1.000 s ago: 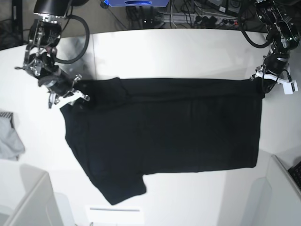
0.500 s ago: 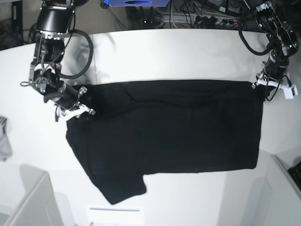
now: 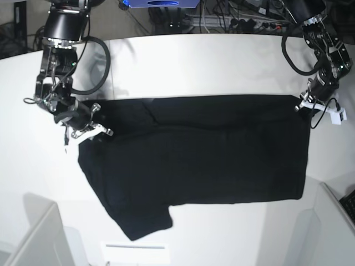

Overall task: Fold the T-shirt properly
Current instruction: 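Lift the shoulder corners and drag the shirt toward the robot, then release the shoulders and raise both grippers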

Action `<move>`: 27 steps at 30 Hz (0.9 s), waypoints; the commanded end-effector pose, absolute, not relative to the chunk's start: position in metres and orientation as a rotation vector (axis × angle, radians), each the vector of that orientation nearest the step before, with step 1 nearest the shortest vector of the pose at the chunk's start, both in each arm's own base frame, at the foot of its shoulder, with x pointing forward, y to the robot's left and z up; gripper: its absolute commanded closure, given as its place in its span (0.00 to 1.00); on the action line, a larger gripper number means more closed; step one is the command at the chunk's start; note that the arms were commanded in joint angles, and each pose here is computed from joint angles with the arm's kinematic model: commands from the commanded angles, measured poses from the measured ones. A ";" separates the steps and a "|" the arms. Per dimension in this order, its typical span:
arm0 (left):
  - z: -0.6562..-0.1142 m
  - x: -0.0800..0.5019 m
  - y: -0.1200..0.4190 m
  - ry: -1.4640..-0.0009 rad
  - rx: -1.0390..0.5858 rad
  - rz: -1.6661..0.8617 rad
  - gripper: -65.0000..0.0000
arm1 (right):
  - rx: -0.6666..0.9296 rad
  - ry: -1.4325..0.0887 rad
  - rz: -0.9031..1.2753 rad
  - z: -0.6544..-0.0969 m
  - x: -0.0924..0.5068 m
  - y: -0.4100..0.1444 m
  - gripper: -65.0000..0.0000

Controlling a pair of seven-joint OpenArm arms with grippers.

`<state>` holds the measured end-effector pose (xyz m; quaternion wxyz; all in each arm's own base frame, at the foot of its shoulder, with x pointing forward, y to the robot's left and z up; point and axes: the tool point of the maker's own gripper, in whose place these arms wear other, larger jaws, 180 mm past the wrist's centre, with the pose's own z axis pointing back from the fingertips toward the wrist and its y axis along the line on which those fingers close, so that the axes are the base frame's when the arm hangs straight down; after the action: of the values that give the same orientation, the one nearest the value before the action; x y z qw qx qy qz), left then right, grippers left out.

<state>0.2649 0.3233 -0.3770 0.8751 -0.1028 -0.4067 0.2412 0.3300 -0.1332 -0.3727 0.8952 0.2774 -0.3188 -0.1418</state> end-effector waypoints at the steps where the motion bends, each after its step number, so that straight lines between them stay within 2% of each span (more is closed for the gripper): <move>1: -0.361 0.275 0.333 -0.902 -0.194 0.487 1.00 | 0.583 -0.727 -0.288 -0.355 0.344 -0.137 1.00; 27: -0.380 0.285 0.336 -0.852 -0.212 0.530 1.00 | 0.574 -0.747 -0.295 -0.355 0.347 -0.139 1.00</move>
<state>0.2752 0.3281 -0.3955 0.8811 -0.1058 -0.3812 0.2593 0.3360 -0.1364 -0.3693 0.8904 0.2725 -0.3341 -0.1459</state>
